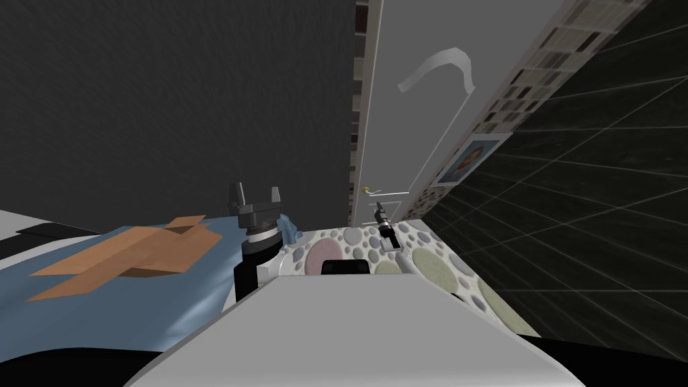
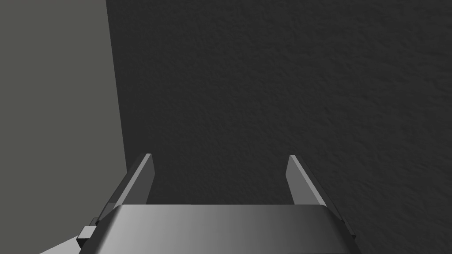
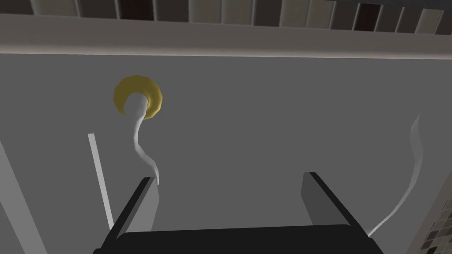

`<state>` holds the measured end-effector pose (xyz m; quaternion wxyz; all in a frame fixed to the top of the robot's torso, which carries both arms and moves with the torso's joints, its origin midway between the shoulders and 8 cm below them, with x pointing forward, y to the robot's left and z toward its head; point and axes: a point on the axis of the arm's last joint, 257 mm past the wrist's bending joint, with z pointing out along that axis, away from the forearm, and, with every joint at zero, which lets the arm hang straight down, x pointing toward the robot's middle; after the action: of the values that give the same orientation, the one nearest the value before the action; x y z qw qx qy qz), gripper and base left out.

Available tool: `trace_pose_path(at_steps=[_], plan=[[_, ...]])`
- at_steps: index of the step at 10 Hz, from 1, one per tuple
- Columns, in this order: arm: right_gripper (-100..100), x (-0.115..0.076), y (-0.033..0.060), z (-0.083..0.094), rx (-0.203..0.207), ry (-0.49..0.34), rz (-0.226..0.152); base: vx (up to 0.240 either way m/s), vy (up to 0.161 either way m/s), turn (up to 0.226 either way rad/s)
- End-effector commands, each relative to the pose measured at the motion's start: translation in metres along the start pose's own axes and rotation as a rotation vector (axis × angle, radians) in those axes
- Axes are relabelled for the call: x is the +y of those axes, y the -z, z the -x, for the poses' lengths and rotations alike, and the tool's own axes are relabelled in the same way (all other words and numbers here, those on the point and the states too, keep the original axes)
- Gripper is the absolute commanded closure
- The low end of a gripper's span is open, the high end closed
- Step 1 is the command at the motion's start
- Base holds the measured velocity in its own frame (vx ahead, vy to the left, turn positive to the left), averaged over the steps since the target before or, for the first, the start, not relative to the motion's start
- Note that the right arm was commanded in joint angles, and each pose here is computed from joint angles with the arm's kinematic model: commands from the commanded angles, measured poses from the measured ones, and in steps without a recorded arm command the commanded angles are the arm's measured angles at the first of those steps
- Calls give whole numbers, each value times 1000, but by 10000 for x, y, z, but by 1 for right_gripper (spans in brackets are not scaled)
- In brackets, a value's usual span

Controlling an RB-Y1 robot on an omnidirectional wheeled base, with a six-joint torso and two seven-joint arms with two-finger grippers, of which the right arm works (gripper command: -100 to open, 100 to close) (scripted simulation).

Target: Pull the door open

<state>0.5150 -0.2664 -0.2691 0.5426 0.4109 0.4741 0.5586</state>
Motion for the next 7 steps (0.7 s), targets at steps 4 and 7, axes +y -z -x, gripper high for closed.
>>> trace_pose_path(at_steps=[4,7], plan=[[-100,-253,-4,93,-2,9,-56,51,-20,27],[-100,-399,-13,165,-4,17,-89,51,-25,37]])
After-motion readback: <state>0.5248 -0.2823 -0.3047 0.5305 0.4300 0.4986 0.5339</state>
